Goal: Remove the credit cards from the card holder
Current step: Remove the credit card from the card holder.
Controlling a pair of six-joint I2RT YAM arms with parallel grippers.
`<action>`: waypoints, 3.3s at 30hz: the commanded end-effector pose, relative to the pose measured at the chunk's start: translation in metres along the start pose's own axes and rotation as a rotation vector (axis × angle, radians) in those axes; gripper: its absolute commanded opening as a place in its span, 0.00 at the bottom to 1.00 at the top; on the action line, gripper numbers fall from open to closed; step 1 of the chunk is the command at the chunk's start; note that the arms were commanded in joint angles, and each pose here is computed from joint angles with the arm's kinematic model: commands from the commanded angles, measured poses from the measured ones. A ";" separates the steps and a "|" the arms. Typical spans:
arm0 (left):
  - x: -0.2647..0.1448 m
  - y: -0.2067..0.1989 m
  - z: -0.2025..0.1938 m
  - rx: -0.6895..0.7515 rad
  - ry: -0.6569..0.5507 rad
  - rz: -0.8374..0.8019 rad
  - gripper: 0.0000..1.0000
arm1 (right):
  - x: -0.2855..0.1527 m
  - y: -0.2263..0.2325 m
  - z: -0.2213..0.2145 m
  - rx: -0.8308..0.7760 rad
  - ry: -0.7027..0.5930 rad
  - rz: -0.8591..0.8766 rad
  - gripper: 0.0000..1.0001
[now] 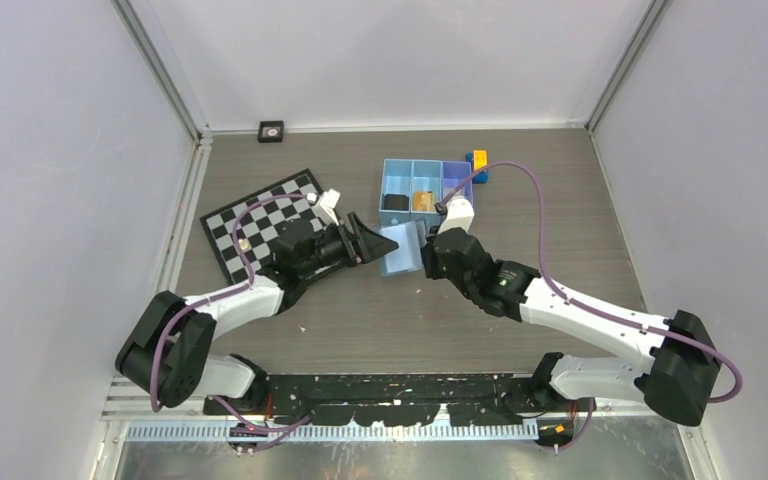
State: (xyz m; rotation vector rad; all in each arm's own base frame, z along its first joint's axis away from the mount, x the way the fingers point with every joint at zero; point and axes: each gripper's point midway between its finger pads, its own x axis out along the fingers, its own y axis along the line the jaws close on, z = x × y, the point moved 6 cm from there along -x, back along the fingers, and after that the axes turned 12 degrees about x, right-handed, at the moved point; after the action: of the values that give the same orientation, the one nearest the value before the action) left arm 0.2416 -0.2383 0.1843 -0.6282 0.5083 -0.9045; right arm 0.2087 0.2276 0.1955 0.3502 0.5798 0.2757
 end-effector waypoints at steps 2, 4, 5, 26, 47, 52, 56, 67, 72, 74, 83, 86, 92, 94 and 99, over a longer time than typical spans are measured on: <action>-0.002 -0.017 0.009 0.019 -0.048 -0.135 0.83 | -0.002 0.016 0.014 0.049 -0.031 0.094 0.00; 0.000 -0.018 0.009 0.007 -0.045 -0.162 0.85 | 0.002 0.019 0.010 0.029 -0.004 0.102 0.00; 0.002 -0.017 0.008 -0.002 -0.042 -0.166 0.85 | 0.003 0.022 0.008 0.025 0.004 0.109 0.01; 0.004 0.002 0.002 -0.014 -0.002 -0.015 0.45 | 0.003 0.026 0.002 0.007 -0.028 0.090 0.01; -0.006 -0.006 0.010 0.012 -0.051 -0.037 0.16 | -0.020 0.015 0.019 0.098 -0.116 0.157 0.00; -0.006 -0.006 0.012 0.015 -0.052 -0.040 0.04 | -0.017 0.010 0.020 0.122 -0.111 0.152 0.00; -0.007 -0.006 0.013 0.014 -0.054 -0.042 0.00 | -0.016 0.003 0.022 0.145 -0.123 0.132 0.07; -0.013 -0.006 0.017 0.016 -0.068 -0.014 0.00 | -0.022 -0.030 0.036 0.237 -0.226 -0.010 0.51; -0.014 0.010 0.013 0.000 -0.041 0.109 0.00 | -0.032 -0.033 0.043 0.259 -0.265 0.009 0.52; -0.014 0.012 0.012 -0.003 -0.032 0.129 0.00 | -0.038 -0.029 0.044 0.254 -0.271 0.074 0.52; -0.011 0.003 0.014 -0.002 -0.036 0.032 0.00 | -0.032 0.020 0.026 0.173 -0.083 0.419 0.30; -0.011 -0.006 0.016 0.003 -0.051 -0.038 0.00 | -0.014 0.029 0.018 0.176 0.020 0.405 0.23; -0.009 -0.013 0.017 -0.006 -0.054 -0.106 0.00 | 0.008 0.014 0.018 0.346 0.134 0.451 0.22; -0.008 -0.014 0.018 -0.012 -0.051 -0.120 0.00 | 0.012 0.006 0.022 0.403 0.144 0.468 0.22; -0.010 -0.021 0.019 -0.012 -0.054 -0.165 0.00 | 0.015 -0.001 0.027 0.489 0.167 0.537 0.22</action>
State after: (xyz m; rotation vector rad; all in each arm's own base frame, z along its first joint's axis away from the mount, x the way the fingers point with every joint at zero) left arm 0.2406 -0.2307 0.1884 -0.6926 0.5214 -0.9265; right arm 0.2379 0.2185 0.1955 0.8484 0.7019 0.5550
